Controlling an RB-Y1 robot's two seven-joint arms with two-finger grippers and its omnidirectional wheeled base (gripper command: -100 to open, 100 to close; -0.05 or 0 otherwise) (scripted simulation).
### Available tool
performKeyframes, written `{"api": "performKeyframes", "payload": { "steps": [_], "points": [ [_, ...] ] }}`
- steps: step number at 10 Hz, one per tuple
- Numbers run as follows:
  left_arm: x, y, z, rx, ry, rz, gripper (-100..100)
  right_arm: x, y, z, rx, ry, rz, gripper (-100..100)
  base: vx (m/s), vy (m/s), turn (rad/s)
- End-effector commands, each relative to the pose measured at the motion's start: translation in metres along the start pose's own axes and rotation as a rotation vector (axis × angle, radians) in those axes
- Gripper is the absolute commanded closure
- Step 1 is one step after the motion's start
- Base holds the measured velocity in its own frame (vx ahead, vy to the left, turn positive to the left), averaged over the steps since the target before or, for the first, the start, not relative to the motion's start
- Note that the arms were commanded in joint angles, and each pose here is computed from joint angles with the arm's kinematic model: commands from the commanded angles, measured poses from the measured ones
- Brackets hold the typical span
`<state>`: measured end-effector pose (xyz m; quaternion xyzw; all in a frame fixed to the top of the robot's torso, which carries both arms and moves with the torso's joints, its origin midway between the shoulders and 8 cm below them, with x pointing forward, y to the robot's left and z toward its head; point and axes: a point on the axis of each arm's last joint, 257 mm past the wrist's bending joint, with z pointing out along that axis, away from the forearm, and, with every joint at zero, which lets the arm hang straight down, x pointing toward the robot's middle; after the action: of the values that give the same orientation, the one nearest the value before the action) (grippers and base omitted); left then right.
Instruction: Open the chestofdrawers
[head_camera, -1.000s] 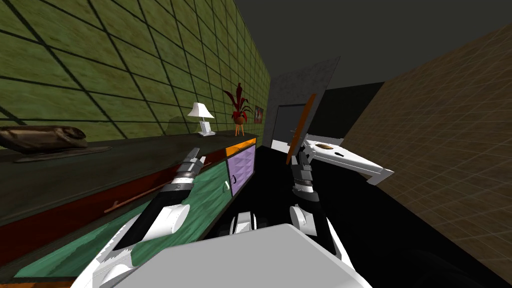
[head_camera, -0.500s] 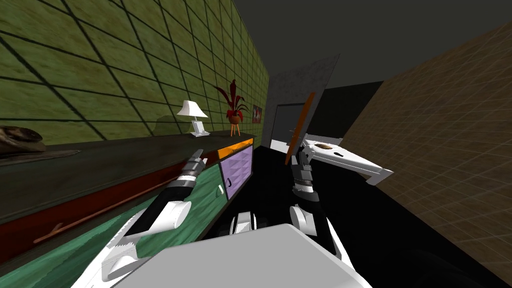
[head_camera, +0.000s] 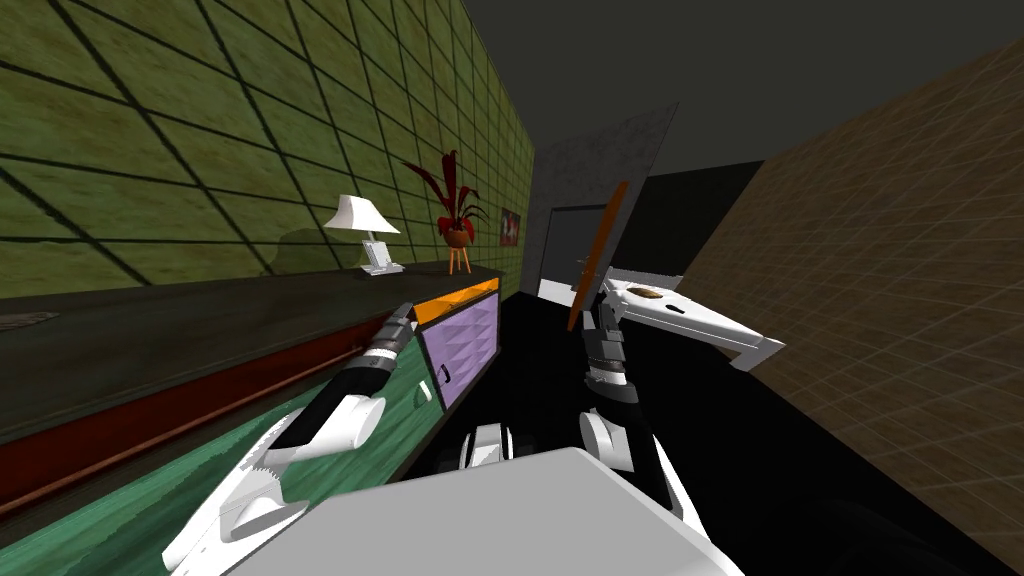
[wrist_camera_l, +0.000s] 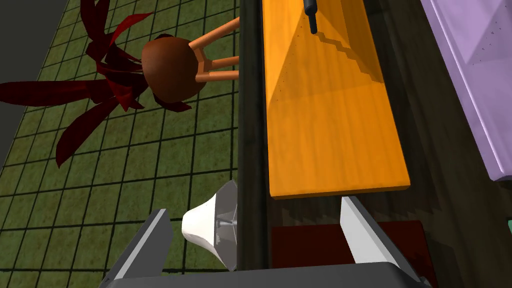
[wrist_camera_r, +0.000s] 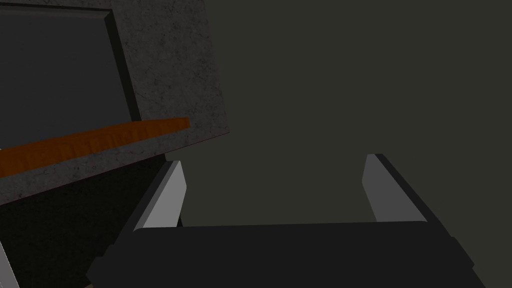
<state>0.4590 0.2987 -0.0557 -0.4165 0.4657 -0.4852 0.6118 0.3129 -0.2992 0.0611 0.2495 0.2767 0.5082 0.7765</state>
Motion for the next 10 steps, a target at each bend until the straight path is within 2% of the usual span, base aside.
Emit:
{"api": "performKeyframes", "payload": {
  "steps": [1,5,10],
  "points": [
    [0.002,0.018,0.006,-0.069,0.005,0.008,-100,0.000,0.000,0.000,0.000,0.000,0.000,0,0.052,-0.085,-0.028],
    [0.002,0.045,0.011,-0.173,0.012,0.026,-100,0.000,0.000,0.000,0.000,0.000,0.000,0,0.087,-0.111,-0.023],
    [0.000,0.064,0.013,-0.253,0.019,0.052,-100,0.000,0.000,0.000,0.000,0.000,0.000,0,0.056,-0.069,-0.015]
  ]
}}
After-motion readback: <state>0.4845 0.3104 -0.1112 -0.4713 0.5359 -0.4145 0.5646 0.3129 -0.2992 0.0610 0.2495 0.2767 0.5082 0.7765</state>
